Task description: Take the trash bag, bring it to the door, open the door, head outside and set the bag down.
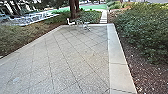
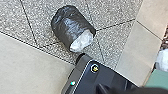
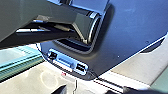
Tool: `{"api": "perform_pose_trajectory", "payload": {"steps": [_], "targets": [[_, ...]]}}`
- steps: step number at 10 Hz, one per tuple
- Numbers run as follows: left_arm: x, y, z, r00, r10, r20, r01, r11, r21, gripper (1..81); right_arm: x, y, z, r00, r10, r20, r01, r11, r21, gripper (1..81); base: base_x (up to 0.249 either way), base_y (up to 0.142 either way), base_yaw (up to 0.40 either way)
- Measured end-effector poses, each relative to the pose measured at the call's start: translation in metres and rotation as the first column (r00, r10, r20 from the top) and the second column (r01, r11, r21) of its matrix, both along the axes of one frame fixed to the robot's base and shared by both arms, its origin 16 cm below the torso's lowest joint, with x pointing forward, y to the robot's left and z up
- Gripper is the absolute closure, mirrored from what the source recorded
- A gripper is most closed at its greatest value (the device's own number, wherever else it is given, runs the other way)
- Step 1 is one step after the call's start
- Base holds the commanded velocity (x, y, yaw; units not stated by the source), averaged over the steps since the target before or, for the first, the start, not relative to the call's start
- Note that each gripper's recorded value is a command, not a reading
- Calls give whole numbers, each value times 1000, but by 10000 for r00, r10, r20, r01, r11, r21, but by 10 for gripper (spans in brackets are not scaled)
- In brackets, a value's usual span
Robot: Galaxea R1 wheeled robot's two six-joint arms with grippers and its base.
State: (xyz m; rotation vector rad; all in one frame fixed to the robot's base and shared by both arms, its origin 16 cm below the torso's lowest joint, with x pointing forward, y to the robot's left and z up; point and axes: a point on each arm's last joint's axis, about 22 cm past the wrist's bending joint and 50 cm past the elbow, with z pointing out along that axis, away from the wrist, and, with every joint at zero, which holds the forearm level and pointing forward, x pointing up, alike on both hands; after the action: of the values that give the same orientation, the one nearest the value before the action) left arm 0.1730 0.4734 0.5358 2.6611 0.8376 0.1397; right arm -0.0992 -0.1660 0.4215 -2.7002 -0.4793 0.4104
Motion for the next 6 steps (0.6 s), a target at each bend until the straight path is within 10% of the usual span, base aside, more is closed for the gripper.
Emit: {"api": "perform_pose_trajectory", "payload": {"steps": [3,6], "targets": [[-55,-53,-23,9988,-409,-266,394,9976,-566,811,24,-1,-3,9982,-32,592,33,10000,-25,10,0,0,0],[-154,-111,-61,9873,-1175,-1072,1110,9917,-648,811,21,-3,-2,9983,-42,580,46,10000,-55,10,0,0,0]]}}
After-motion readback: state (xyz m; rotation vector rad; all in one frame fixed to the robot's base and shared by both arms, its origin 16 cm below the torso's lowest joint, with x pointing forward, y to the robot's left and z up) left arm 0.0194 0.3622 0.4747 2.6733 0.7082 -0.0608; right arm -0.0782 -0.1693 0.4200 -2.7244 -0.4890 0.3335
